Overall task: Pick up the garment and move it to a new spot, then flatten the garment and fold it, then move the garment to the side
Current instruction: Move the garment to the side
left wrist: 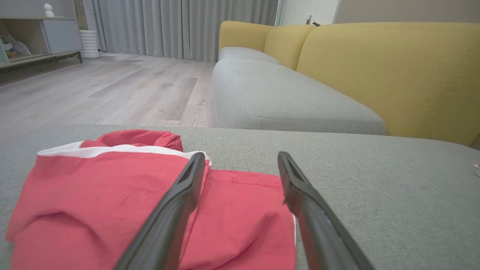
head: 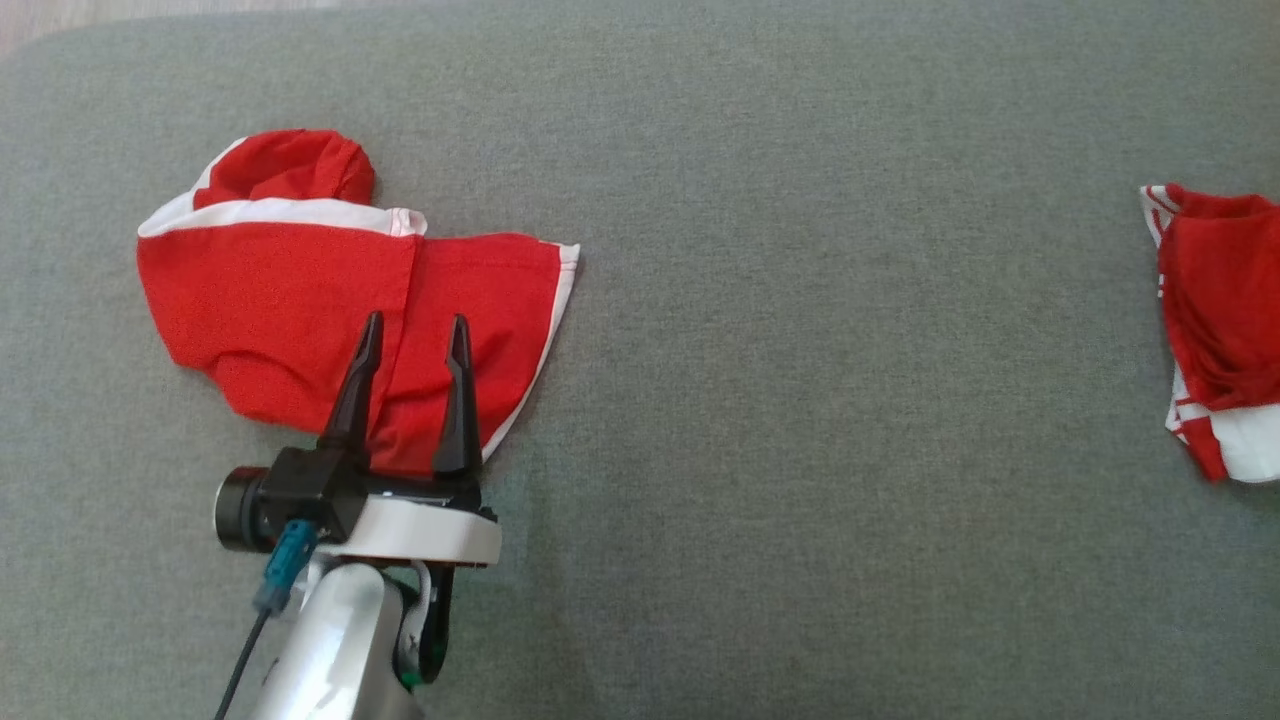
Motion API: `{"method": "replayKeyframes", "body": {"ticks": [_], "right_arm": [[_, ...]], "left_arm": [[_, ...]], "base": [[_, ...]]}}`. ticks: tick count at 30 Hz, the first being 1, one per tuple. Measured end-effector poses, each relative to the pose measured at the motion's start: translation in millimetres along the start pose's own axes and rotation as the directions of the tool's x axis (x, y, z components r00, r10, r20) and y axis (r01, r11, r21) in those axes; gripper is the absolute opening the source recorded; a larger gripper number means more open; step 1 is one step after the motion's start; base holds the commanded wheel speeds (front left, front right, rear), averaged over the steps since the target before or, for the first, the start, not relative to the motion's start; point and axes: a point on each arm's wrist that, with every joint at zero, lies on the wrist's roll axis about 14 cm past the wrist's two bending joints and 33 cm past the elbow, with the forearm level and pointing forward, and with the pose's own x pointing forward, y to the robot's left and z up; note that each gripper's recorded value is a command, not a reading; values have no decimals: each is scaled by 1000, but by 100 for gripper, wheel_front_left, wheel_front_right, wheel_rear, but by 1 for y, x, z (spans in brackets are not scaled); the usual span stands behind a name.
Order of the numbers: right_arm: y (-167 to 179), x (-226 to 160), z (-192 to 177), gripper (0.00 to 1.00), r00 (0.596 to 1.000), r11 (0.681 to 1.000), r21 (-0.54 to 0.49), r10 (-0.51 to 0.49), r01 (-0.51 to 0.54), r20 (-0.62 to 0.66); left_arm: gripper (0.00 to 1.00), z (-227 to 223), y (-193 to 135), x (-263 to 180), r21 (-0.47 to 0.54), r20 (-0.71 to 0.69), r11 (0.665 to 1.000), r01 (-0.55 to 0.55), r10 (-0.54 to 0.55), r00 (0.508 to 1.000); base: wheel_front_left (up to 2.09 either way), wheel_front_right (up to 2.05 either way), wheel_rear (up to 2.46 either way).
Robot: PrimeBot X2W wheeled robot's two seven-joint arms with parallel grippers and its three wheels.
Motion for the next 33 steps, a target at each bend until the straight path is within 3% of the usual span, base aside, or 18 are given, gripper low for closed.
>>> {"method": "replayKeyframes", "body": {"ticks": [4,5,6,7,8,12,15,23,30,33], "right_arm": [[4,1,1,0,1000,1000,0,1,-1,3],[4,1,2,7,1000,1000,6,-3,3,5],[4,0,4,57,1000,1000,13,-5,5,12],[4,-1,7,96,1000,1000,17,-6,6,21],[5,-2,10,100,1000,1000,24,-6,5,30],[13,-9,28,100,996,999,54,0,-5,90],[27,-23,63,100,979,995,93,16,-35,202],[73,-73,133,100,897,962,212,67,-175,438],[114,-132,162,100,781,875,304,123,-377,613],[122,-144,152,100,764,832,347,133,-432,632]], "left_arm": [[100,-2,1,0,0,-5,1000,-4,4,1000],[100,-1,1,1,0,-4,1000,-3,3,1000],[100,0,1,1,1,-1,1000,-2,2,1000],[100,1,1,1,1,3,1000,-1,1,1000],[100,3,0,1,2,7,1000,0,0,1000],[100,10,-2,0,4,24,1000,4,-4,1000],[100,22,-5,-4,8,55,1000,9,-9,998],[100,37,-8,-21,13,95,1000,4,-5,995],[100,48,-9,-39,32,128,999,4,-8,992],[100,50,-2,-44,27,137,999,-17,13,991]], "base": [[0,0,0],[0,0,0],[0,0,0],[0,0,0],[0,0,0],[0,0,0],[0,0,0],[0,0,0],[0,0,0],[0,0,0]]}}
